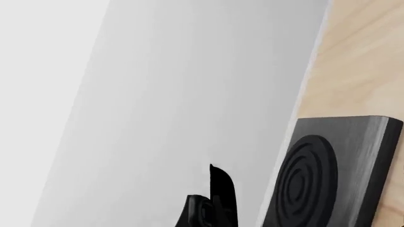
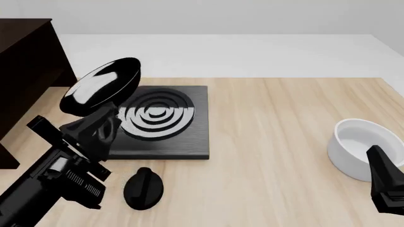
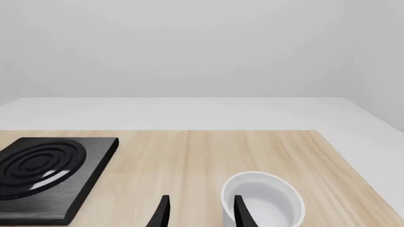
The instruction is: Put the frying pan under the cabinet shelf.
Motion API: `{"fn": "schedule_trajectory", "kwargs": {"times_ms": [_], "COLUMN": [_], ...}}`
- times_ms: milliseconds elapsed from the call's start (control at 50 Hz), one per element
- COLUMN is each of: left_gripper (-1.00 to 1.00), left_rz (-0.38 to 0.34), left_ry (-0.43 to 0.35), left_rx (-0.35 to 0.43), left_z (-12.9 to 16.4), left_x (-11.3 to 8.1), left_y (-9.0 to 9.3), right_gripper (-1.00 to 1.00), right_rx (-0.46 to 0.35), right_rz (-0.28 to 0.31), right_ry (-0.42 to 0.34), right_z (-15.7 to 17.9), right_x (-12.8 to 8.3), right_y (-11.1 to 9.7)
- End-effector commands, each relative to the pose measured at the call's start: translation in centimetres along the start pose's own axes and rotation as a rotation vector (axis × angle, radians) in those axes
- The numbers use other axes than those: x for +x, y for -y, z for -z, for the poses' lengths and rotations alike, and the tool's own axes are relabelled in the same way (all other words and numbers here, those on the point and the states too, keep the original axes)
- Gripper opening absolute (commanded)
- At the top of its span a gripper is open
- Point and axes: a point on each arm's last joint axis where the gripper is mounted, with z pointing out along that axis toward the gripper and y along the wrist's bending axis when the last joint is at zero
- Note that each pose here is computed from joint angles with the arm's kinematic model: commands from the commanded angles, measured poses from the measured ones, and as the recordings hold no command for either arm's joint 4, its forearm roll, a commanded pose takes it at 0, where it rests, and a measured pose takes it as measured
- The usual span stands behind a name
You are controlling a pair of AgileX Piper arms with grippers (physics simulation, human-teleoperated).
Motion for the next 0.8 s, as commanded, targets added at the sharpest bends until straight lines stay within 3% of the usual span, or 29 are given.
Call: {"fn": "schedule_trajectory", "kwargs": {"times_ms": [20,800], "left_gripper": [-1.0,-1.0], "left_rz": [0.01,0.041], "left_ry": [-0.023,-0.18], "left_rx": [-0.046,-0.074], "left_z": [0.6,1.5], "left_x": [0.4,2.9], "left_y": [-0.6,-0.8], "right_gripper": [1.0,1.0], "right_rx": [0.0,0.0], "right_rz": [0.0,0.0], "right_ry": [0.0,0.0], "right_z": [0.0,0.0], "right_x": [0.0,0.0], "right_y": [0.0,0.0]}}
